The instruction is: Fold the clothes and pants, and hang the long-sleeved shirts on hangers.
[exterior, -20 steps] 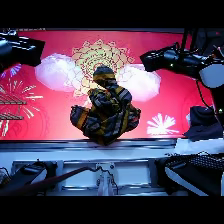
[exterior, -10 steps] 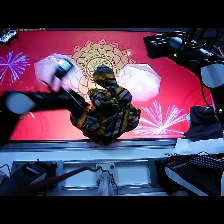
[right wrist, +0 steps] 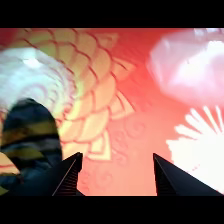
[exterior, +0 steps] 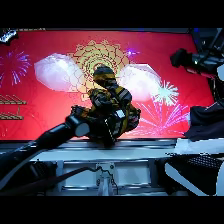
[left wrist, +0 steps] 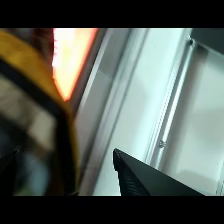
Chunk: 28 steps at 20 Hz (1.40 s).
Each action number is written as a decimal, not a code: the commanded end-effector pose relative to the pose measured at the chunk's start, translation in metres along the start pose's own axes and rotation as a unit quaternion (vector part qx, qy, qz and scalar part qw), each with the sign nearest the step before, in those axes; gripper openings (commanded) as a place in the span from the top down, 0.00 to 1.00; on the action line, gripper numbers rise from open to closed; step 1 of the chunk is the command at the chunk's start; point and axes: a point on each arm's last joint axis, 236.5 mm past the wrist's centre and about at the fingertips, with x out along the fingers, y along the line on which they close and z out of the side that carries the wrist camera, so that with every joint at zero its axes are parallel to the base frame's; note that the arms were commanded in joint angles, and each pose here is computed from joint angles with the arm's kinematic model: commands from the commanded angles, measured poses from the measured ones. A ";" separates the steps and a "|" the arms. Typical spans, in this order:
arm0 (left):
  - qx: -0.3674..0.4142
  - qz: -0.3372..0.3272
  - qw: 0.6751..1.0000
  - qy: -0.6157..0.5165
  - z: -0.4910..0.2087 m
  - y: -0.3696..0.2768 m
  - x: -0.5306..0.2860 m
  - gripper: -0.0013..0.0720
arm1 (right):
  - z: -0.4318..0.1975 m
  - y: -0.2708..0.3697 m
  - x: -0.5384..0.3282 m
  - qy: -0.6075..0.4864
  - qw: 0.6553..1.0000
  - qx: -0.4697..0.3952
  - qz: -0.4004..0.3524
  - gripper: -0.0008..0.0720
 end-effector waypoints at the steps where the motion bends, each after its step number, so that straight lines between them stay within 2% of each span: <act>1: -0.002 0.004 1.000 0.005 -0.003 -0.004 0.031 0.10 | -0.041 -0.037 0.006 0.074 0.996 0.042 -0.036 0.29; 8: -0.018 0.067 0.996 -0.064 0.024 0.036 0.061 0.10 | -0.069 -0.038 0.016 0.109 0.993 0.044 -0.033 0.29; 12: -0.053 0.040 0.998 -0.016 -0.005 0.030 0.086 0.11 | -0.064 -0.036 0.008 0.097 0.994 0.039 -0.031 0.29; 13: -0.066 0.032 0.997 -0.011 -0.008 0.026 0.089 0.16 | -0.063 -0.036 0.008 0.095 0.994 0.038 -0.032 0.29; 14: -0.069 0.030 0.997 -0.009 -0.009 0.026 0.090 0.33 | -0.063 -0.036 0.007 0.095 0.994 0.038 -0.032 0.29; 16: -0.072 0.032 0.997 -0.014 -0.006 0.029 0.085 0.91 | -0.065 -0.036 0.007 0.098 0.994 0.038 -0.032 0.29; 17: -0.081 0.034 0.996 -0.020 -0.003 0.032 0.079 0.96 | -0.066 -0.036 0.006 0.102 0.994 0.038 -0.032 0.29; 22: -0.126 0.060 0.985 -0.097 0.034 0.066 0.004 0.96 | -0.072 -0.037 0.005 0.115 0.993 0.024 -0.033 0.29; 26: -0.128 0.089 0.970 -0.184 0.061 0.080 -0.097 0.96 | -0.086 -0.038 0.006 0.138 0.990 0.015 -0.032 0.29; 28: -0.122 0.117 0.956 -0.241 0.073 0.084 -0.150 0.96 | -0.111 -0.019 0.007 0.170 0.985 0.027 0.013 0.29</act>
